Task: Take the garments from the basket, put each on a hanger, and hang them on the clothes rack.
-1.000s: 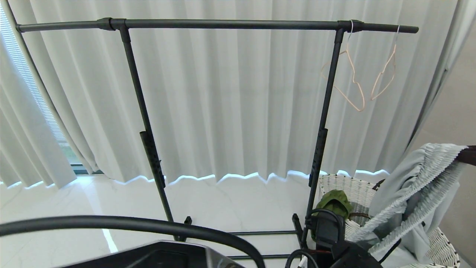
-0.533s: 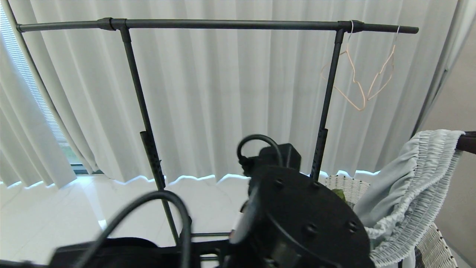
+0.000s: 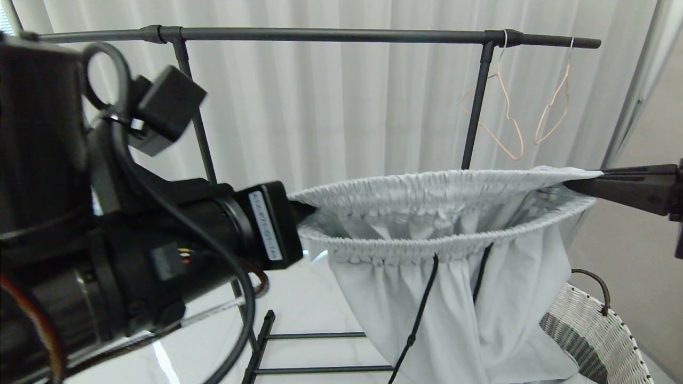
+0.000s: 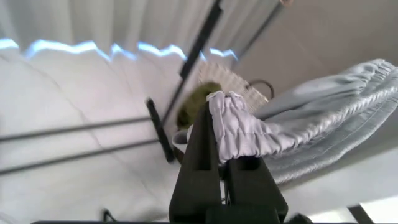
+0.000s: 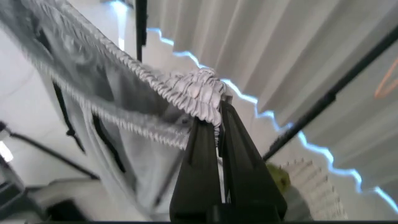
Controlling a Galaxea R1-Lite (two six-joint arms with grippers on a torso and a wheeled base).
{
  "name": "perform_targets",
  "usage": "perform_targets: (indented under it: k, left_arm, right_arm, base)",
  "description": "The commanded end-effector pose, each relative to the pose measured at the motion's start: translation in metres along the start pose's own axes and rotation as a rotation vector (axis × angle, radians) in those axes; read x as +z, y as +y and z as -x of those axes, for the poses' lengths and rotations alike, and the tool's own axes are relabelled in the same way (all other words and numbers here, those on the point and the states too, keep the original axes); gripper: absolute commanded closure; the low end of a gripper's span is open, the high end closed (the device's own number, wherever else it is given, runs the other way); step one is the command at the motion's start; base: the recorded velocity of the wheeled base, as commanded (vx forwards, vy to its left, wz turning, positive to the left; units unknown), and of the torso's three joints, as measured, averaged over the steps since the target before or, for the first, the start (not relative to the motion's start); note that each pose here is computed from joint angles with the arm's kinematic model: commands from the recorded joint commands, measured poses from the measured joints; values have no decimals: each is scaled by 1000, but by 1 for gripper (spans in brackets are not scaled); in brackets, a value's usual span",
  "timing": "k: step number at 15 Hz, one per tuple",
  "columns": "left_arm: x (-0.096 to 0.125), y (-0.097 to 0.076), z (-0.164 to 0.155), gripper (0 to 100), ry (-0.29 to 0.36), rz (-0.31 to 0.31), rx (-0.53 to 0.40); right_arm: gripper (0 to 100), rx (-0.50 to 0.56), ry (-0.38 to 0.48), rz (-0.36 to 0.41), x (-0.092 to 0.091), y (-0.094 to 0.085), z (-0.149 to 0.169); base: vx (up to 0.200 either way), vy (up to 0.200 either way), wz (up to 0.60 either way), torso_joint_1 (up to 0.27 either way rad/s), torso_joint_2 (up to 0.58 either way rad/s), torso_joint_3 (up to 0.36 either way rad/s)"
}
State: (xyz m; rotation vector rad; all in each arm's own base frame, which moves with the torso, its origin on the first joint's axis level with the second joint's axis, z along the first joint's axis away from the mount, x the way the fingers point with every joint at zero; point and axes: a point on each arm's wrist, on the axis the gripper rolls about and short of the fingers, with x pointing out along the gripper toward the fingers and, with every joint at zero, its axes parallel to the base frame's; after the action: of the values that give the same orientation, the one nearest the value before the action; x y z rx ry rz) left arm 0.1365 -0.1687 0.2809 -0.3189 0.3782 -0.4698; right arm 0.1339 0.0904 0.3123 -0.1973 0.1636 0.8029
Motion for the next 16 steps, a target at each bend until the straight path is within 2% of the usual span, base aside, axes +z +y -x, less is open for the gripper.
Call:
perform_targets:
  k: [1, 4, 7, 9, 10, 12, 14, 16]
  left_arm:
    - [22, 24, 35, 100, -86, -9, 24]
    - [22, 38, 57, 100, -54, -148, 74]
    - [24, 47, 56, 100, -50, -260, 143]
    - [21, 58, 51, 100, -20, -395, 210]
    - [22, 63, 48, 100, -12, -441, 251]
    - [33, 73, 38, 100, -7, -480, 331]
    - [40, 74, 34, 100, -16, -477, 353]
    - [36, 75, 33, 100, -5, -479, 355]
  right_arm:
    - [100, 18, 43, -8, -6, -5, -35]
    - [100, 33, 56, -9, -9, -4, -50]
    - [100, 31, 69, -11, -14, -3, -49]
    - [100, -30, 70, -9, -17, -2, -38]
    - [100, -79, 65, -6, -16, -2, -30]
    - [100, -144, 65, -7, -17, -1, -22]
    - [100, -171, 80, -25, -23, -2, -22]
    - [100, -181, 81, -31, -24, -2, -19]
  base:
    - [0, 0, 0, 0, 0, 0]
    - [0, 0, 0, 0, 0, 0]
    - [0, 0, 0, 0, 0, 0]
    - [0, 0, 0, 0, 0, 0]
    - [0, 0, 0, 0, 0, 0]
    - [0, 0, 0, 0, 0, 0]
    - [0, 0, 0, 0, 0, 0]
    - [0, 0, 0, 0, 0, 0]
